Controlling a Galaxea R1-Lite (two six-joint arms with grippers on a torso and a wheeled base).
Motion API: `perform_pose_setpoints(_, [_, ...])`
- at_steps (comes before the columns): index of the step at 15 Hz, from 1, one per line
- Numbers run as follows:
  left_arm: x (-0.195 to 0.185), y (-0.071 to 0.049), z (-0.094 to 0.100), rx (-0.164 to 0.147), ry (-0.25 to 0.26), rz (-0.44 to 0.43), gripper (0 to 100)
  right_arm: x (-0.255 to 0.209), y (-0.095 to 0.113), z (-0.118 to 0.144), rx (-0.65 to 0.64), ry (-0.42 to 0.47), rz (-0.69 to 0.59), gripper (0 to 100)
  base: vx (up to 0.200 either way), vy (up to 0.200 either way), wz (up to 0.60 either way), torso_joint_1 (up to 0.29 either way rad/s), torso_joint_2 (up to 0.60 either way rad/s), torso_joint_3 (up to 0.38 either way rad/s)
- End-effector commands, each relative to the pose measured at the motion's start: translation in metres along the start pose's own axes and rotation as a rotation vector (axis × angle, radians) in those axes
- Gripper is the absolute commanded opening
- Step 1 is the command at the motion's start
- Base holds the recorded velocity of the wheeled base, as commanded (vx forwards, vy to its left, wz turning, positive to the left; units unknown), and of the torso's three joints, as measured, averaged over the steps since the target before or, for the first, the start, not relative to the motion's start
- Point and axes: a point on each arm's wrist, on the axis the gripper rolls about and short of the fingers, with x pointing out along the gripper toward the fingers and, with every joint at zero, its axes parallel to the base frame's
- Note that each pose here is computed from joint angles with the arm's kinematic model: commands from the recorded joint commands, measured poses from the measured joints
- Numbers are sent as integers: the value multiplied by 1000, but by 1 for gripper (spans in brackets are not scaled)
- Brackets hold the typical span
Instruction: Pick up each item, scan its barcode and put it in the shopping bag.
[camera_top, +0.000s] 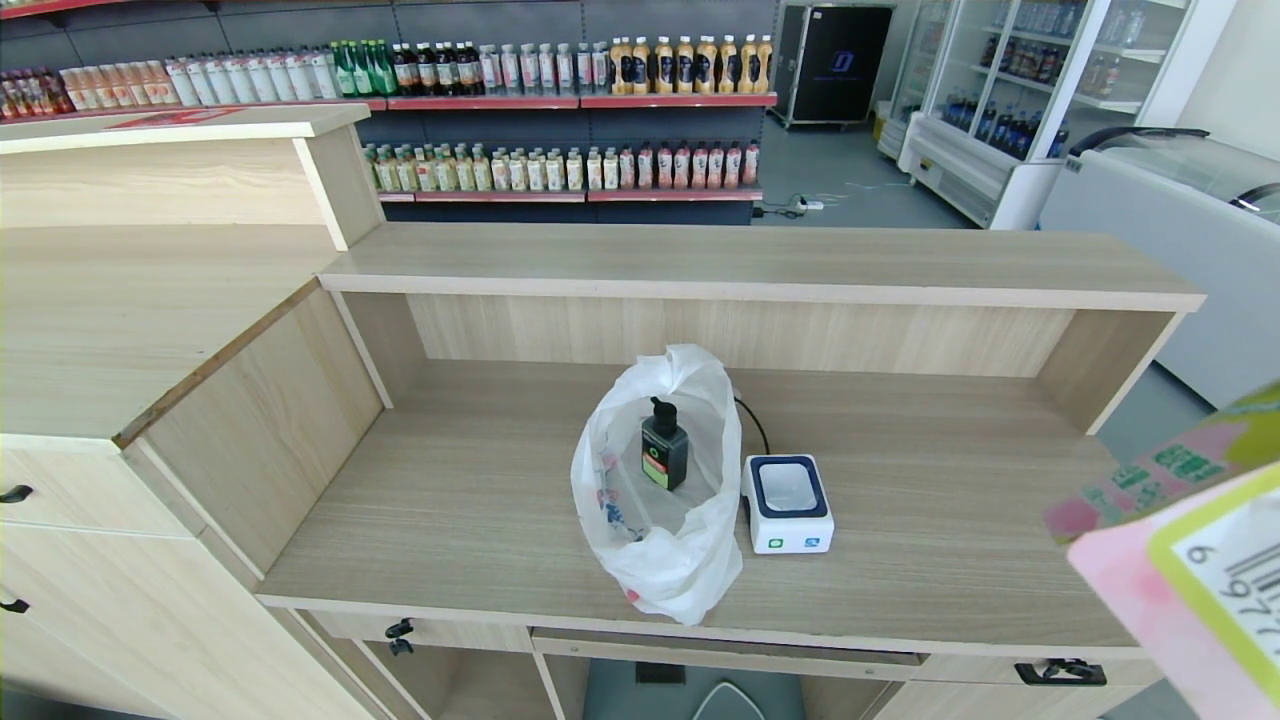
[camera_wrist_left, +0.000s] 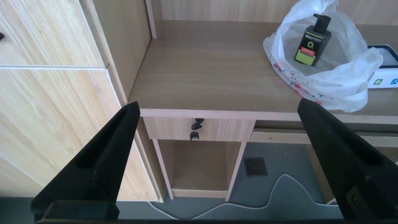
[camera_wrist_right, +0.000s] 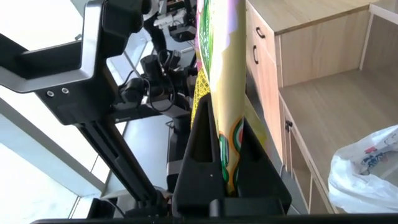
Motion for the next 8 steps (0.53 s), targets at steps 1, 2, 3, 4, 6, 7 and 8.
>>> perform_pose_setpoints(1, [0,0,0,0,1,1,100,-1,0,-5,12,0,-26,0,0,0,0,0,0,0])
perform_pose_setpoints(2, [0,0,0,0,1,1,100,-4,-6,-11,26,-8,-128,0,0,0,0,0,0,0])
perform_pose_setpoints(3, [0,0,0,0,1,-1,100,-11,-16,-17,33,-15,-272,0,0,0,0,0,0,0])
perform_pose_setpoints(4, [0,0,0,0,1,1,100,-22,-29,-24,29,-10,-422,0,0,0,0,0,0,0])
perform_pose_setpoints(6, [0,0,0,0,1,-1,100,-45,-48,-41,-84,55,-666,0,0,0,0,0,0,0])
perform_pose_setpoints(7, [0,0,0,0,1,-1,100,-62,-54,-52,-153,114,-806,0,0,0,0,0,0,0])
perform_pose_setpoints(8, [0,0,0,0,1,-1,100,-76,-57,-59,-191,162,-916,0,0,0,0,0,0,0])
